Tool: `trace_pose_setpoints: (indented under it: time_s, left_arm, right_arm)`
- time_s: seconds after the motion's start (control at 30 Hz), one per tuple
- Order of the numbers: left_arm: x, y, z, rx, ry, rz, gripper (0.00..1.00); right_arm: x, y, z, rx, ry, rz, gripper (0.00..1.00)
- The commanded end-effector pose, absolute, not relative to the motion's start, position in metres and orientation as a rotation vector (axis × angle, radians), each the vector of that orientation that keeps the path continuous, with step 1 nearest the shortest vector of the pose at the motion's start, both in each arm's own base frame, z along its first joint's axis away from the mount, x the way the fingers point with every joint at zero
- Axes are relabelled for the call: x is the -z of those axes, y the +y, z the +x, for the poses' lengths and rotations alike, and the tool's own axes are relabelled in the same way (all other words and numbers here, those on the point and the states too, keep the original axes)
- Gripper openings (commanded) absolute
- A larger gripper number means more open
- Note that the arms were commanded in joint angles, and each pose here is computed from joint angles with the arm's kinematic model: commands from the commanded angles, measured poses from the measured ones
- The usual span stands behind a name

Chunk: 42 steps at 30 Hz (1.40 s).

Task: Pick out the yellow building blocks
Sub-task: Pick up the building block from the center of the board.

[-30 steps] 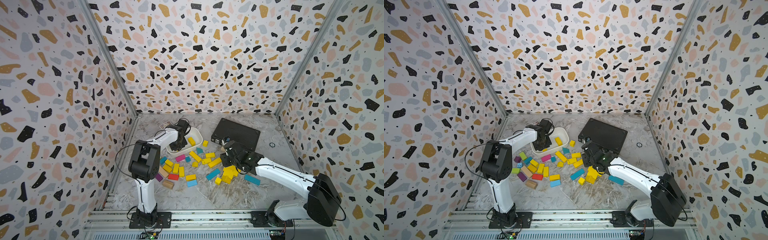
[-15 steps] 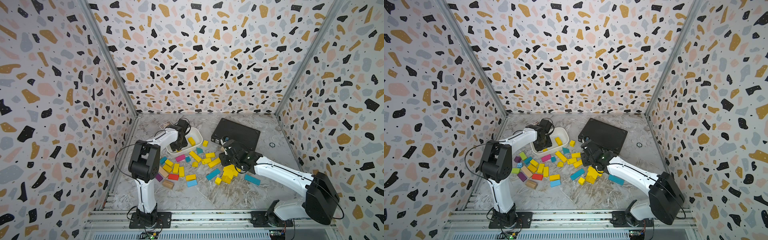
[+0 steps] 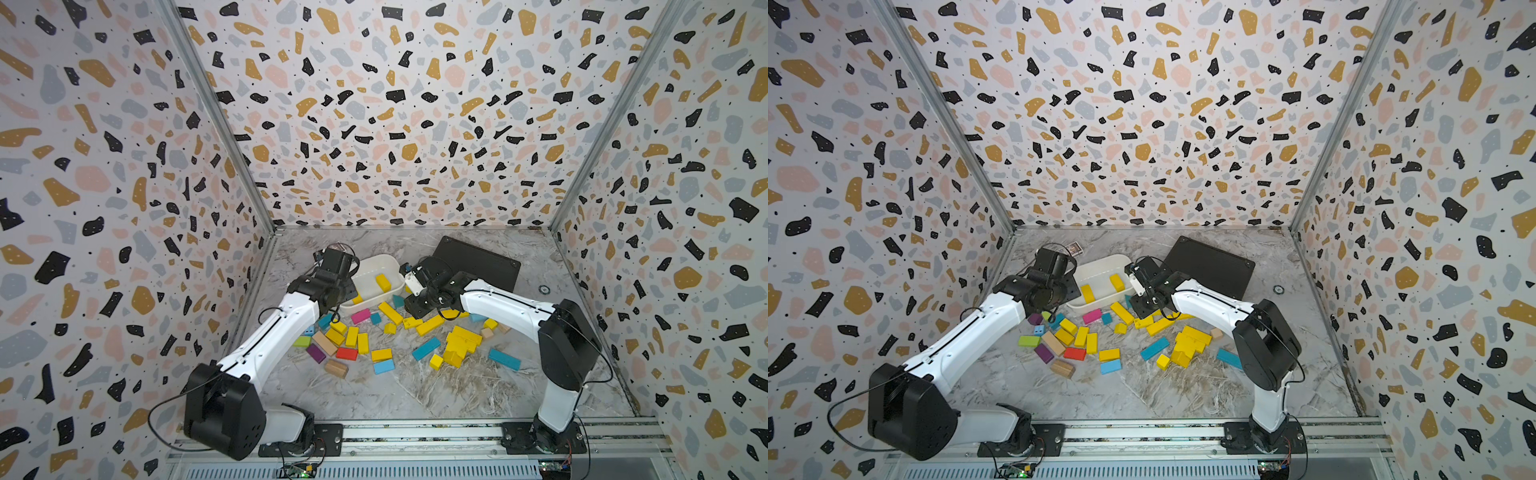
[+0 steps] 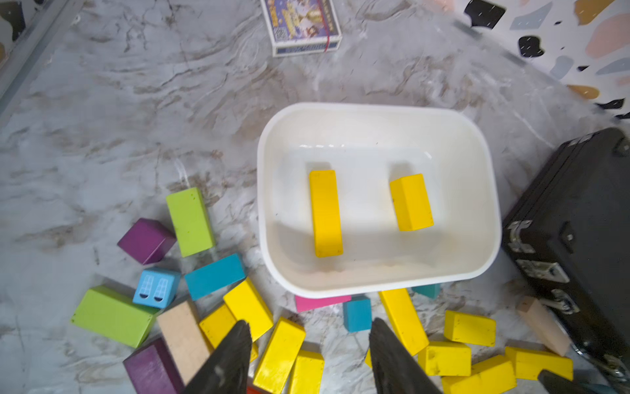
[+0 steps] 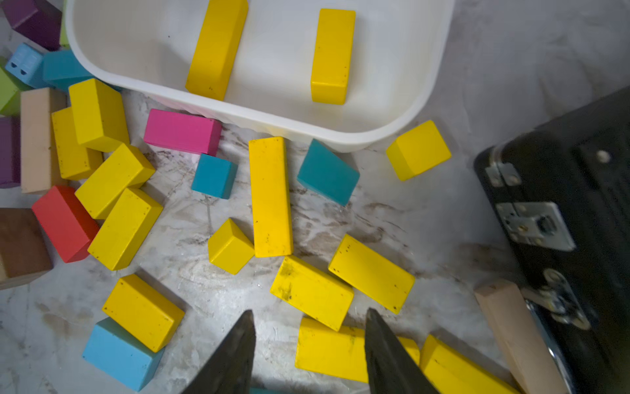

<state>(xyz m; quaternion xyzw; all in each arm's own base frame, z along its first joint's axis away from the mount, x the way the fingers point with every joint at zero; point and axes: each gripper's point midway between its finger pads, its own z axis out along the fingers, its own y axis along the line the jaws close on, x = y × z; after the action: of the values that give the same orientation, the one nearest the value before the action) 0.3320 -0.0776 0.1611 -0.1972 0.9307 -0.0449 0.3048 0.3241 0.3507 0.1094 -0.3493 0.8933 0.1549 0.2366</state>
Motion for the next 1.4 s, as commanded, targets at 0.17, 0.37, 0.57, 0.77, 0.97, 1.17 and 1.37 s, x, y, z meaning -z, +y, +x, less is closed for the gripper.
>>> trace_pose_setpoints:
  time_s: [0.17, 0.37, 0.57, 0.77, 0.97, 1.17, 1.37]
  left_arm:
    - [-0.177, -0.061, 0.322, 0.136, 2.325, -0.594, 0.63]
    - [-0.177, -0.06, 0.32, 0.129, 2.317, -0.58, 0.63]
    - [-0.179, -0.061, 0.322, 0.141, 2.301, -0.566, 0.63]
    - [-0.178, -0.061, 0.321, 0.147, 2.304, -0.572, 0.64]
    - [-0.179, -0.062, 0.322, 0.156, 2.303, -0.574, 0.64]
    - [-0.18, -0.061, 0.322, 0.151, 2.292, -0.586, 0.64]
    - [-0.181, -0.057, 0.322, 0.131, 2.281, -0.601, 0.64]
  right_arm:
    - [-0.092, 0.383, 0.333, -0.461, 2.465, -1.102, 0.5]
    - [-0.073, 0.397, 0.336, -0.486, 2.504, -1.125, 0.48]
    - [-0.059, 0.403, 0.341, -0.478, 2.531, -1.126, 0.47]
    - [-0.045, 0.409, 0.337, -0.515, 2.564, -1.132, 0.49]
    - [-0.035, 0.411, 0.337, -0.509, 2.588, -1.128, 0.49]
    - [-0.024, 0.399, 0.347, -0.353, 2.607, -1.096, 0.42]
    - [-0.023, 0.391, 0.354, -0.25, 2.59, -1.089, 0.34]
